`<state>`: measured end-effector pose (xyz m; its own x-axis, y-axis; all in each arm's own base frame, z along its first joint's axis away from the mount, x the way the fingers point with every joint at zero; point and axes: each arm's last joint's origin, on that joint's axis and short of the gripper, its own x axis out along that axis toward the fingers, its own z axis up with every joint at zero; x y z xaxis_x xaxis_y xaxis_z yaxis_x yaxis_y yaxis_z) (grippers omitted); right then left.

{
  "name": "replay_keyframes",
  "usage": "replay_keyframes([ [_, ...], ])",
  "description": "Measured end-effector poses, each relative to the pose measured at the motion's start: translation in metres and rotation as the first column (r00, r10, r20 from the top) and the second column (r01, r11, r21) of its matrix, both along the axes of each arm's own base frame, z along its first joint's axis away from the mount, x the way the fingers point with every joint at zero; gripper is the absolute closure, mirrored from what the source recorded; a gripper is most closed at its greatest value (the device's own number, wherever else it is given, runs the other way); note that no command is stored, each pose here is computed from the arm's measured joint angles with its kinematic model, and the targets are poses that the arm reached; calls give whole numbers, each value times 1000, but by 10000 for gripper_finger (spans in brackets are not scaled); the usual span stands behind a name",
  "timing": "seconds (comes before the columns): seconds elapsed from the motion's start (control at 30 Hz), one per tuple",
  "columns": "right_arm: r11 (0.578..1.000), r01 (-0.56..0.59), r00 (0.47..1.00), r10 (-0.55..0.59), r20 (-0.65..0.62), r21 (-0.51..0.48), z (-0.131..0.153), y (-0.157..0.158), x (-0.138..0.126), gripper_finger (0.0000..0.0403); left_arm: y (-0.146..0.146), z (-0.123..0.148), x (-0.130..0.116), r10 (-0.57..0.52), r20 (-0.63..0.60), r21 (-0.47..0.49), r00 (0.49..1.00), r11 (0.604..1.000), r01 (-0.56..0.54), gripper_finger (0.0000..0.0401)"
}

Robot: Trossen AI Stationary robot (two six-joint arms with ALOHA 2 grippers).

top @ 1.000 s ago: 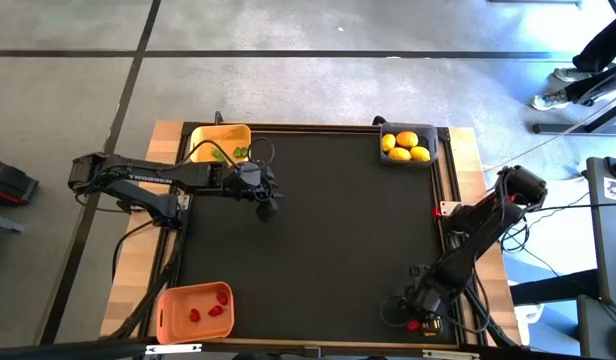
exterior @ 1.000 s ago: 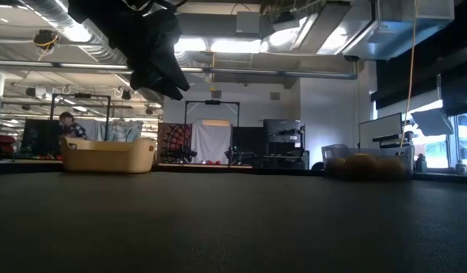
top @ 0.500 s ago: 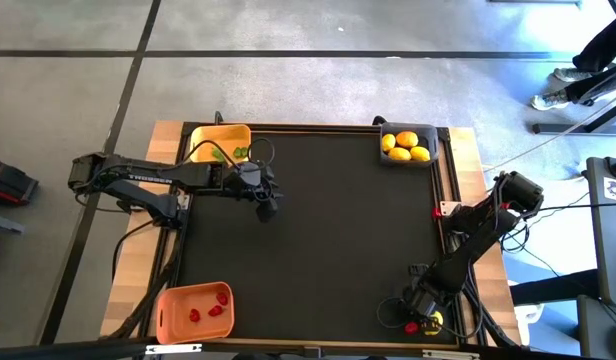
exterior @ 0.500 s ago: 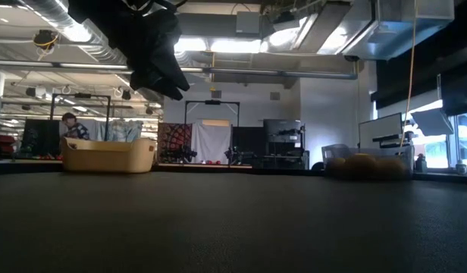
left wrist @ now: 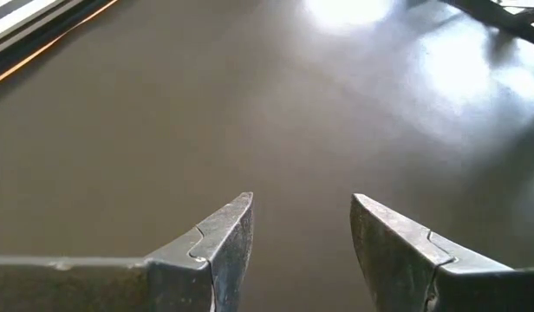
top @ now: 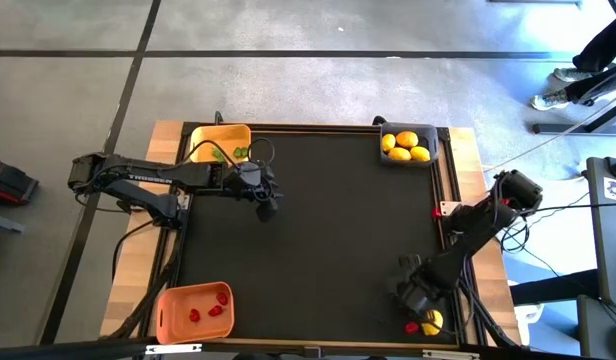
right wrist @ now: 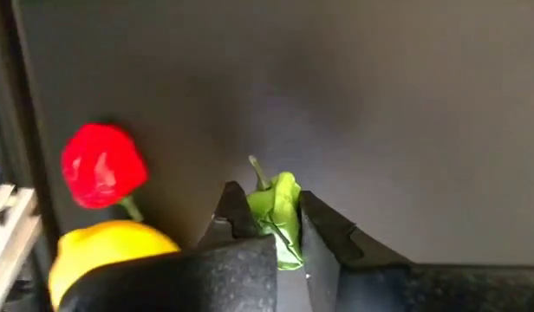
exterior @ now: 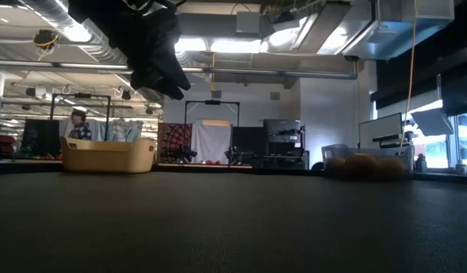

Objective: Sort produce into baskets
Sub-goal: Put the green bell pepper into the yellow bin

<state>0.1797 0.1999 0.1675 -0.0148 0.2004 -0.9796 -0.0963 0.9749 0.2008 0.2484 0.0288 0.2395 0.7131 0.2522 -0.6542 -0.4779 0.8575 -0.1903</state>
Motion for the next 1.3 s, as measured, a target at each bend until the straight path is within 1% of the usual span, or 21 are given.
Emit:
replay_keyframes([
  [0.13, 997, -30, 999, 31, 17, -73, 9, -14, 13, 384, 0, 0, 0, -2, 0, 2, 1000, 1000, 2, 215],
  [0.23, 987, -42, 998, 49, 41, -154, 15, -27, 23, 384, -1, -1, 0, 9, 1, -11, 1000, 1000, -9, 215],
  [0.3, 981, -41, 996, 55, 66, -189, 19, -36, 28, 384, 0, -2, 1, 13, -5, -16, 1000, 1000, -13, 215],
  [0.4, 971, -25, 990, 57, 132, -238, 28, -49, 34, 384, 0, -5, 3, 3, -20, -6, 1000, 1000, -3, 215],
  [0.53, 951, 20, 965, 63, 256, -309, 43, -66, 40, 384, 0, -11, 7, 9, -37, -7, 999, 1000, -9, 213],
  [0.63, 944, 66, 939, 51, 339, -324, 54, -77, 44, 384, 2, -16, 11, 50, -46, -3, 998, 999, -50, 195],
  [0.73, 932, 106, 915, 46, 401, -346, 62, -86, 47, 384, 3, -22, 15, 73, -50, -4, 996, 997, -73, 160],
  [0.83, 924, 126, 892, 53, 448, -361, 65, -93, 54, 384, 3, -25, 20, 71, -38, -4, 997, 997, -72, 122],
  [0.93, 920, 122, 875, 77, 479, -372, 67, -98, 60, 384, 2, -25, 25, 34, -12, -21, 999, 999, -35, 96],
  [1.03, 918, 126, 850, 95, 518, -375, 69, -103, 68, 384, 0, -23, 27, 7, 16, -21, 1000, 1000, -7, 87],
  [1.13, 906, 132, 822, 126, 555, -402, 72, -107, 74, 384, -4, -20, 30, -17, 63, -8, 998, 1000, 17, 86],
  [1.2, 897, 143, 797, 146, 586, -418, 74, -108, 78, 384, -8, -16, 34, -52, 111, -3, 992, 999, 52, 85],
  [1.3, 897, 148, 750, 173, 638, -417, 79, -108, 85, 384, -13, -11, 38, -102, 179, -17, 979, 994, 107, 85],
])
